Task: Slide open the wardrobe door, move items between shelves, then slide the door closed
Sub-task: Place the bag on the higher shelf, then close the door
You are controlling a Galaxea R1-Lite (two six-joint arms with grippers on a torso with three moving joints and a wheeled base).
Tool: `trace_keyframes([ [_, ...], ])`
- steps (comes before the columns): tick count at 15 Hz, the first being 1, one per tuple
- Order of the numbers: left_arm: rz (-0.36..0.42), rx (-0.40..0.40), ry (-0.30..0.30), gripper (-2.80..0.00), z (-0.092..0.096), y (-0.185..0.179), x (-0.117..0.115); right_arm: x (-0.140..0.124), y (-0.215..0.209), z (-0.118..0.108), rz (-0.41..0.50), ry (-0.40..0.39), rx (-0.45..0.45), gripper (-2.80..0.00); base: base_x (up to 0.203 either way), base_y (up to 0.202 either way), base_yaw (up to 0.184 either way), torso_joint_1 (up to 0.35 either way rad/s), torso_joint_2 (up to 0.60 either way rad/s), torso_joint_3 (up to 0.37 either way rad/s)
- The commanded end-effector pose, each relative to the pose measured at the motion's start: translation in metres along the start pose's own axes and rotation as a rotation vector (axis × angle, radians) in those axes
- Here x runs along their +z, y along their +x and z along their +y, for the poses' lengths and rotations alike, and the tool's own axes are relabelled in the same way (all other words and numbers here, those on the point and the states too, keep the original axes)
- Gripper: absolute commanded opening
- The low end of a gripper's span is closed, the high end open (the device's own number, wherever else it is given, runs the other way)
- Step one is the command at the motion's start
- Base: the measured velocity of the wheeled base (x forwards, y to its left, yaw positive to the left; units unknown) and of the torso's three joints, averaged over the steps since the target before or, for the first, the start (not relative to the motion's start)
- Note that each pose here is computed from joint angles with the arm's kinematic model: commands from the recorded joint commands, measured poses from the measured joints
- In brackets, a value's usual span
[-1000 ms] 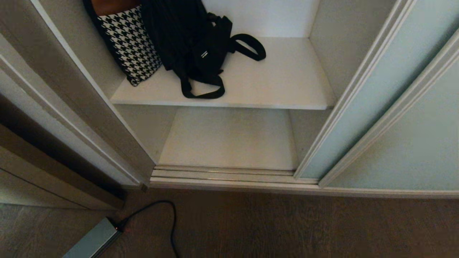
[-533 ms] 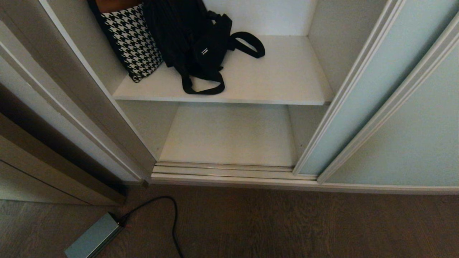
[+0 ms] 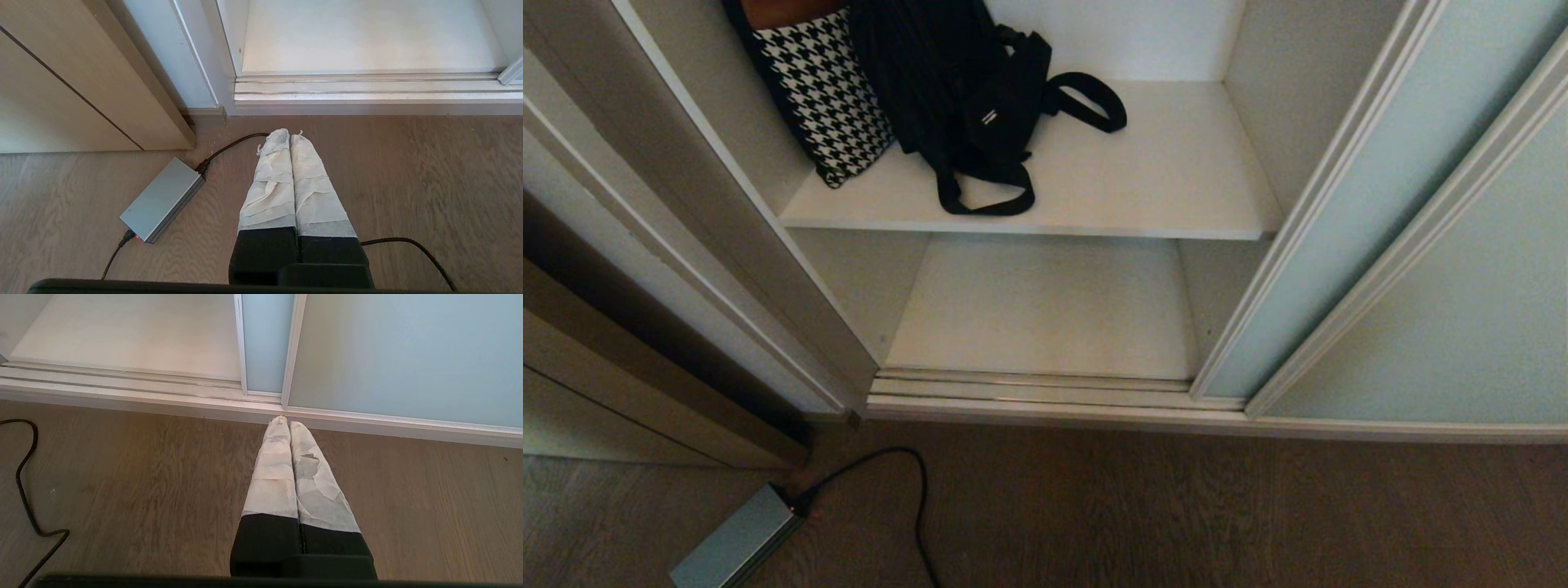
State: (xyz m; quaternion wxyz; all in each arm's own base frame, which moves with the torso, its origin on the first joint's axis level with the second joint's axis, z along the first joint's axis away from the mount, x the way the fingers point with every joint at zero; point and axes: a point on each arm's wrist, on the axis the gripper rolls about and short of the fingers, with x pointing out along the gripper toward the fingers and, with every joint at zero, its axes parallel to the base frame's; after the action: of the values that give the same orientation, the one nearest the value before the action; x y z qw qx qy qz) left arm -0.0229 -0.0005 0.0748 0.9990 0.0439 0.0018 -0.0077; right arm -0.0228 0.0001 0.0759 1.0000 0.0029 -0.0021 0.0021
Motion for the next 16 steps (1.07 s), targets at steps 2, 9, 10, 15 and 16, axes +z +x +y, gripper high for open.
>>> trace_keyframes([
  [2,0.003,0.0,-0.001,-2.8,0.0,0.0,0.0,0.0,0.0,0.0,-0.003,-0.011,0.0,-2.8,0.0,0.0,0.0,0.0,0.0,0.0],
  [9,0.004,0.001,-0.001,-2.8,0.0,0.0,0.0,0.058,-0.029,0.0,-0.033,0.035,-0.01,-2.8,0.0,0.0,0.0,0.0,0.0,0.0],
  [10,0.003,0.001,0.0,-2.8,0.0,0.0,0.0,0.079,-0.046,0.0,-0.032,0.045,0.0,-2.8,0.0,0.0,0.0,0.0,0.0,0.0],
  [15,0.003,0.0,0.001,-2.8,0.0,0.0,0.0,0.187,-0.09,0.004,0.052,0.143,0.172,-2.8,0.0,0.0,0.0,0.0,0.0,0.0],
  [16,0.003,0.0,0.0,-2.8,0.0,0.0,0.0,0.211,-0.089,0.005,0.058,0.21,0.21,-2.8,0.0,0.0,0.0,0.0,0.0,0.0],
])
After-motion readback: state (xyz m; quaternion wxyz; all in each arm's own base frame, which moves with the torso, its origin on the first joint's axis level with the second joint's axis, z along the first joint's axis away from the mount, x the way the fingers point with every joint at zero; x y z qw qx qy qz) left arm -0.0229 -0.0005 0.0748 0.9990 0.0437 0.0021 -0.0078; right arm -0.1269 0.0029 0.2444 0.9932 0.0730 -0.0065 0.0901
